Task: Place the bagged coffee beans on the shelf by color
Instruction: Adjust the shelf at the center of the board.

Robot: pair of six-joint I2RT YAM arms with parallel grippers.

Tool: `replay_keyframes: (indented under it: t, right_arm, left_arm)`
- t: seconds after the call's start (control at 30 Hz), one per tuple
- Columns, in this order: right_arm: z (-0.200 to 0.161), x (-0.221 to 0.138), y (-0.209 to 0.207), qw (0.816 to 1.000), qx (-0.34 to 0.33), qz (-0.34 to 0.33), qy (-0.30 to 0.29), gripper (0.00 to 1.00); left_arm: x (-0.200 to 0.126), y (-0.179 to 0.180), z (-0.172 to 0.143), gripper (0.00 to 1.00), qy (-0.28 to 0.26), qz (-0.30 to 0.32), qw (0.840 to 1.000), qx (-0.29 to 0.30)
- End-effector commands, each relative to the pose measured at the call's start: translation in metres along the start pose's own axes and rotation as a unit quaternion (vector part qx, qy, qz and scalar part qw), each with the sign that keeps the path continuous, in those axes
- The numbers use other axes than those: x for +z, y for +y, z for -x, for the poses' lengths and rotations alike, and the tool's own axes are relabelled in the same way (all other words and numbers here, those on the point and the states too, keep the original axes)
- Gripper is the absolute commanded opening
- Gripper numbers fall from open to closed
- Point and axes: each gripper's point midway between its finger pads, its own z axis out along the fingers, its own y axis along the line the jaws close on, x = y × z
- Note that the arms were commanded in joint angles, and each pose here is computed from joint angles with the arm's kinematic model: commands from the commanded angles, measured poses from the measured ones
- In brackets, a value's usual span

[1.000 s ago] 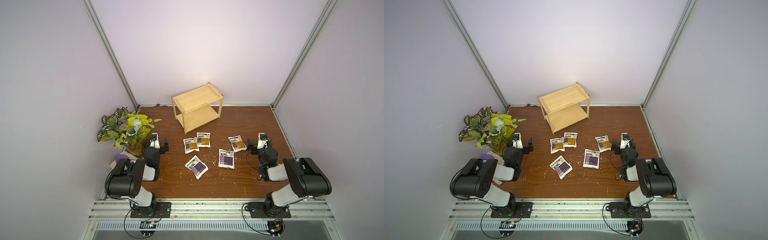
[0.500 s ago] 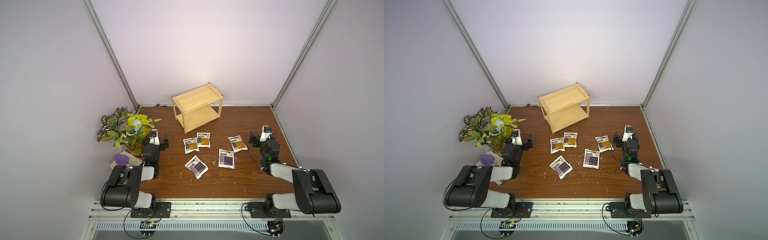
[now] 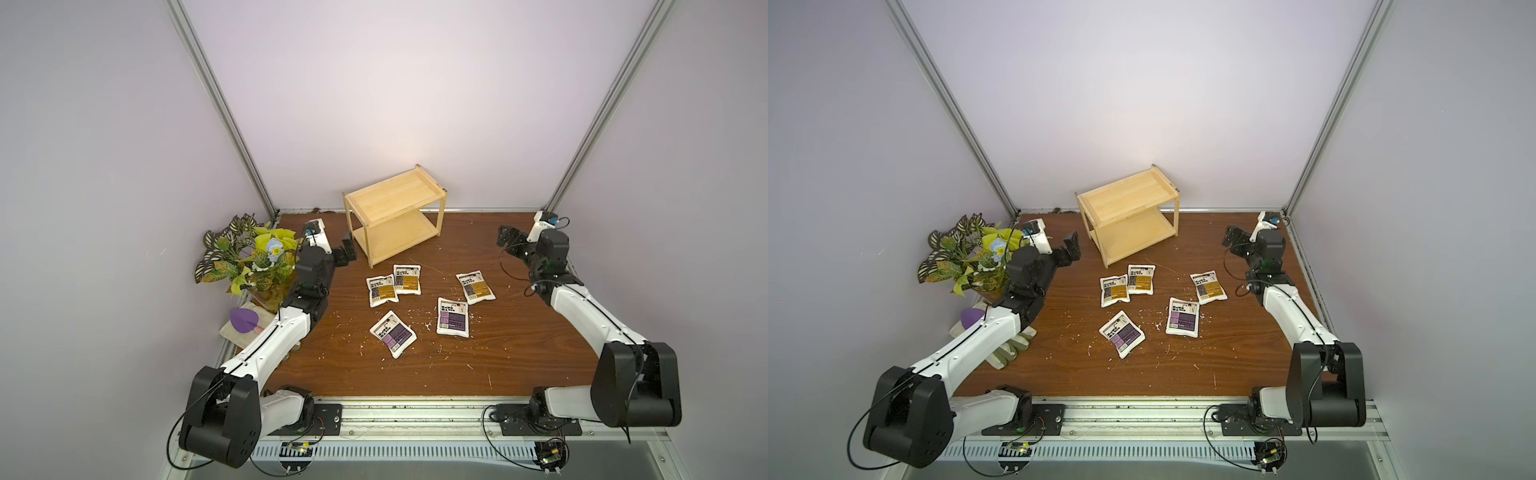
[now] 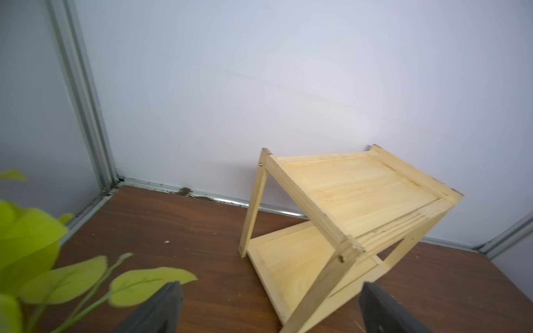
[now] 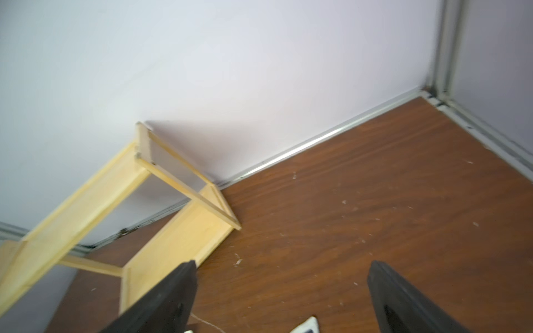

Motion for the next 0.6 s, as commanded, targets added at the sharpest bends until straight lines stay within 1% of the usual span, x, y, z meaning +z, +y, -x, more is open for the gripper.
replay_keyframes:
  t: [0.0, 0.1, 0.17, 0.23, 0.27, 0.3, 0.33, 0.37, 0.5, 0.57]
  right_arm:
    - [0.006, 0.013, 0.045, 0.993, 0.044, 0.082, 0.075, 0.99]
    - [0.013, 0.035, 0.074, 0.98, 0.071, 0.137, 0.122, 0.98]
    - [0.017, 0.047, 0.093, 0.971, 0.086, 0.174, 0.142, 0.96]
    - [0.014, 0.061, 0.112, 0.962, 0.089, 0.199, 0.166, 0.94]
    - [0.016, 0.066, 0.122, 0.959, 0.085, 0.208, 0.175, 0.93]
    - [0.011, 0.076, 0.132, 0.953, 0.08, 0.216, 0.198, 0.94]
    - [0.007, 0.084, 0.14, 0.949, 0.071, 0.22, 0.213, 0.93]
    - [0.005, 0.09, 0.146, 0.947, 0.064, 0.22, 0.226, 0.93]
    - [0.007, 0.112, 0.172, 0.941, 0.031, 0.235, 0.243, 0.92]
    - [0.007, 0.123, 0.176, 0.941, 0.028, 0.234, 0.245, 0.92]
  left_arm:
    - [0.013, -0.017, -0.02, 0.99, 0.109, 0.007, 0.992, -0.057]
    - [0.031, -0.029, -0.003, 0.99, 0.139, 0.014, 0.988, -0.067]
    - [0.042, -0.038, 0.007, 1.0, 0.147, 0.007, 0.987, -0.069]
    - [0.052, -0.046, 0.014, 1.0, 0.156, 0.002, 0.985, -0.07]
    - [0.057, -0.049, 0.015, 0.99, 0.165, 0.001, 0.984, -0.068]
    - [0.062, -0.05, 0.016, 0.99, 0.174, 0.003, 0.982, -0.07]
    - [0.067, -0.054, 0.024, 1.0, 0.177, 0.0, 0.981, -0.075]
    - [0.071, -0.054, 0.021, 0.99, 0.187, -0.003, 0.979, -0.077]
    - [0.08, -0.051, 0.012, 1.0, 0.228, 0.001, 0.97, -0.087]
    - [0.081, -0.046, 0.012, 1.0, 0.233, 0.002, 0.968, -0.094]
